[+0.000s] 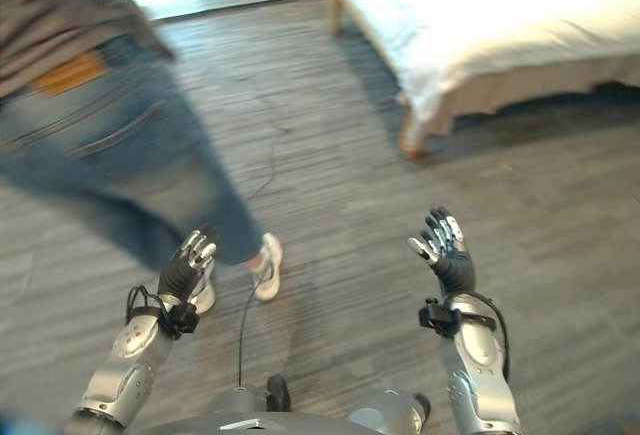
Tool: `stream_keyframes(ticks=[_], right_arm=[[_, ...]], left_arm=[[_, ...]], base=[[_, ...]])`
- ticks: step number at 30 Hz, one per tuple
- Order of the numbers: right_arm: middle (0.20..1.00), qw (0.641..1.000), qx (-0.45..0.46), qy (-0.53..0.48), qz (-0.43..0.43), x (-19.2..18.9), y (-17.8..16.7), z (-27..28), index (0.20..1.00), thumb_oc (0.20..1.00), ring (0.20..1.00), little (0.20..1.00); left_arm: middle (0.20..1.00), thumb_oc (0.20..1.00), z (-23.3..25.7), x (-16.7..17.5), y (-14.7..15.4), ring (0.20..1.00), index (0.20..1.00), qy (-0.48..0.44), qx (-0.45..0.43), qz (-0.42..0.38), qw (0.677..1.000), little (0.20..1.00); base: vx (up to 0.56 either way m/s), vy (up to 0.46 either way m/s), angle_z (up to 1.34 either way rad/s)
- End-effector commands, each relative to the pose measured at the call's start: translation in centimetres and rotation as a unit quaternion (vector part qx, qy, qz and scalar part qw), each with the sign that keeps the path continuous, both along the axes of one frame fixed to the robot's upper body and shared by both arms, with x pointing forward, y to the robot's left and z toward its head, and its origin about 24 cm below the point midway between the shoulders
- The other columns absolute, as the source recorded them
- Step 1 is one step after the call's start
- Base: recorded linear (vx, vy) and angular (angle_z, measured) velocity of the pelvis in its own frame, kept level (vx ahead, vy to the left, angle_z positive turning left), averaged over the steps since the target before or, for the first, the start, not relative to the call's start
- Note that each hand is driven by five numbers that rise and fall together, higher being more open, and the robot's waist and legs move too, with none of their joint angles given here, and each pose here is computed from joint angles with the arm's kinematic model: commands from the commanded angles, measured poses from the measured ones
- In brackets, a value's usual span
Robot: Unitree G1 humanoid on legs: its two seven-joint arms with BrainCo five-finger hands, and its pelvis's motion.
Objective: Pick up bed clothes into laundry basket.
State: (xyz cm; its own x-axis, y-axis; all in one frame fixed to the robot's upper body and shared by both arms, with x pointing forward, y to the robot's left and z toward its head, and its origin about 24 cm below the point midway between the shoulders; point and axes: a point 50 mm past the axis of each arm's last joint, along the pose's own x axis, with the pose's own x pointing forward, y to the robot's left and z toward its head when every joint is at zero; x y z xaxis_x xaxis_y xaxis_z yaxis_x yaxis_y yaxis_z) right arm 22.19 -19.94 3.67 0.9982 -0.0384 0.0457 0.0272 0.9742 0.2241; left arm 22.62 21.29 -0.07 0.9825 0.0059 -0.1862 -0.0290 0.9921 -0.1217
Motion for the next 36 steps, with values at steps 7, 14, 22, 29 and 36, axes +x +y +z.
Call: stream_keyframes(ticks=[7,14,22,29,36], right_arm=[[1.0,0.999,-0.015,0.004,0.029,-1.4,-1.6,-0.1,1.0,1.0,1.0,1.0],[1.0,0.999,-0.032,0.024,0.013,-1.5,-2.0,-0.8,1.0,1.0,1.0,1.0],[1.0,0.999,0.033,0.031,0.018,-1.7,-1.0,-1.7,1.0,1.0,1.0,1.0],[1.0,0.999,0.027,0.036,0.022,-1.9,-1.1,-1.8,1.0,1.0,1.0,1.0],[1.0,0.998,0.032,0.05,0.018,-2.2,-1.2,-2.4,1.0,1.0,1.0,1.0]], left_arm=[[1.0,1.0,3.6,-0.2,1.5,1.0,1.0,-0.104,0.009,0.062,0.993,1.0],[1.0,1.0,2.8,-0.2,0.0,1.0,1.0,-0.085,-0.022,0.033,0.996,1.0],[0.272,0.272,2.0,-0.4,-1.0,0.272,0.272,-0.067,-0.041,0.017,0.997,0.272],[0.2,0.2,2.3,-0.5,-0.5,0.2,0.2,-0.077,-0.034,0.019,0.996,0.2],[1.0,1.0,1.9,-0.8,-0.6,1.0,1.0,-0.067,-0.025,0.015,0.997,1.0]], base=[[0.07,-0.065,0.53],[0.02,-0.013,-0.03],[0.01,-0.001,-0.02],[0.0,0.0,-0.01],[0.0,0.002,0.0]])
